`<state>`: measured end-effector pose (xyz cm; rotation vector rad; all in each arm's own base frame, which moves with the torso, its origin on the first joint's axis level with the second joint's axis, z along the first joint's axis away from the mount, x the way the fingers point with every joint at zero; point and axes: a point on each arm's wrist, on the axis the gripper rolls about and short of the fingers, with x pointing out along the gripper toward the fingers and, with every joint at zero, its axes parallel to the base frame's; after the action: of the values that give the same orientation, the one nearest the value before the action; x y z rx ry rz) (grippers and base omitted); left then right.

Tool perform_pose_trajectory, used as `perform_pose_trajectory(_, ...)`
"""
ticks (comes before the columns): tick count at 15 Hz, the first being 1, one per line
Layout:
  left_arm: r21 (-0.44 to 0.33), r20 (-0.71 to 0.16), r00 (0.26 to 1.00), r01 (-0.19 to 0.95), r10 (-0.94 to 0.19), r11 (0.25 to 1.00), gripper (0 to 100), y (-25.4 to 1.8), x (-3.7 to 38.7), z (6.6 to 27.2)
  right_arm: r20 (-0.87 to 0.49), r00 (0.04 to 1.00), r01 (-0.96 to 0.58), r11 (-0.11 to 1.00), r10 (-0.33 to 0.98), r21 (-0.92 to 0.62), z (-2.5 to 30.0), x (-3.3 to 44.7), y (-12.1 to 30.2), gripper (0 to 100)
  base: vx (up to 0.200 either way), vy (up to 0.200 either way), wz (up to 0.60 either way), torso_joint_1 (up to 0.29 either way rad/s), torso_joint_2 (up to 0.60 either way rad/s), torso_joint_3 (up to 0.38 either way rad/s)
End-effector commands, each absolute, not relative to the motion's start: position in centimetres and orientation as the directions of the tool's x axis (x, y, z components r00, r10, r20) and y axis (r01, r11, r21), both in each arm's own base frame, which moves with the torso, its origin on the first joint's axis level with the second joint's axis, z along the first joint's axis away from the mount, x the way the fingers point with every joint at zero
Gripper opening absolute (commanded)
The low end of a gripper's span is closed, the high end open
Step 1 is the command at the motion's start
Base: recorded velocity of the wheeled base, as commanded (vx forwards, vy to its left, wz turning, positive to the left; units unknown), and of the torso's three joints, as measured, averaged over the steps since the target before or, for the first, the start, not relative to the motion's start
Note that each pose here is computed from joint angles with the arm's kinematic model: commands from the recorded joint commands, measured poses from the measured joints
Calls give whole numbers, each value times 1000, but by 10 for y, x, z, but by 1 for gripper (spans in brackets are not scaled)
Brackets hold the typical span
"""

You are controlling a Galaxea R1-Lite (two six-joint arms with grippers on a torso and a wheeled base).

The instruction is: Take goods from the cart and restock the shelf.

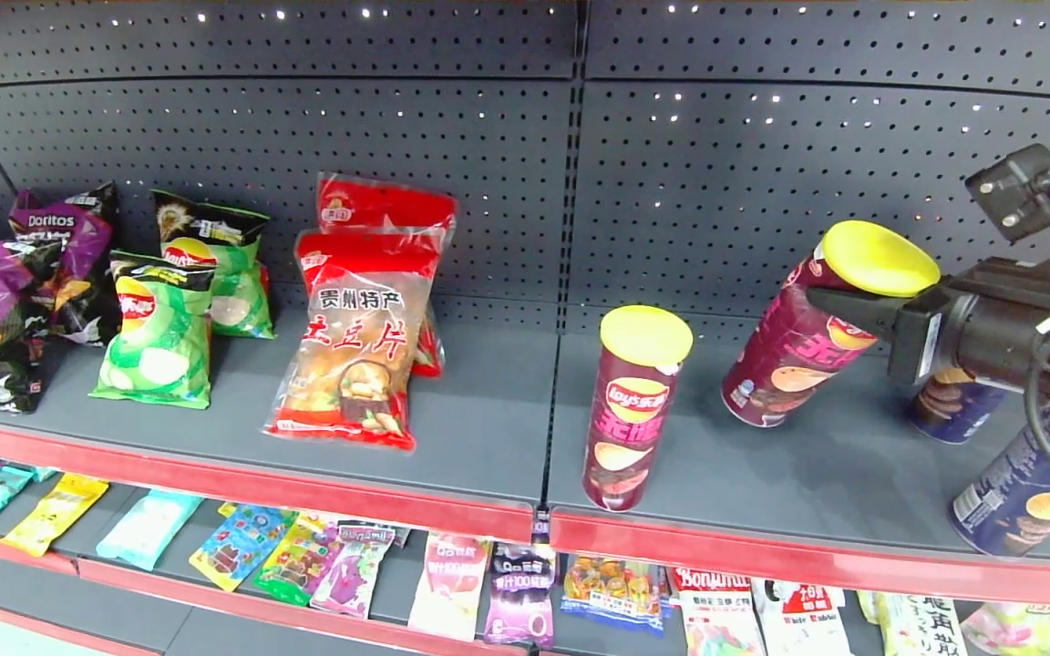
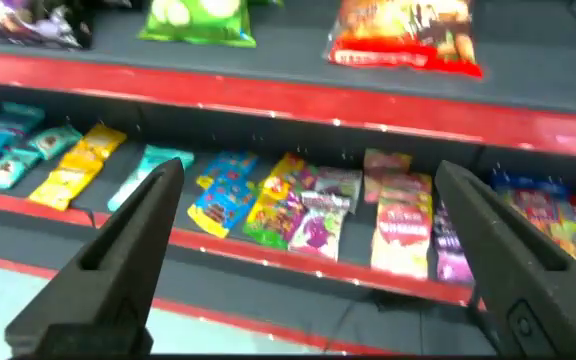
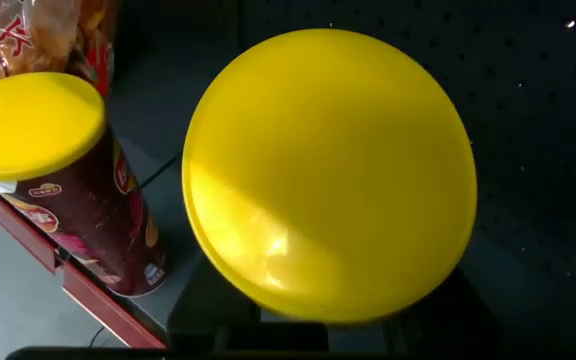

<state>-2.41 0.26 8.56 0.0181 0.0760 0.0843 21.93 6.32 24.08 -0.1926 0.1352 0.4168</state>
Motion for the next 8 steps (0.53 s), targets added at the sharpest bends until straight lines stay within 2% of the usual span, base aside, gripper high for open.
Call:
perform_pose_trajectory(1,19,-23,998,-64,64,998,100,2,-25,82,-172,905,-416,896,390,-157,240,219,63,0,0,0,0,0,0,0)
perform_pose_trajectory(2,23,3,999,49,-49,999,100,-1,-23,76,-174,905,-415,896,389,-157,239,219,63,0,0,0,0,0,0,0)
perform_pose_trajectory(8,4,-15,1000,28,-28,1000,100,0,-22,74,-198,900,-419,895,387,-153,233,220,63,0,0,0,0,0,0,0)
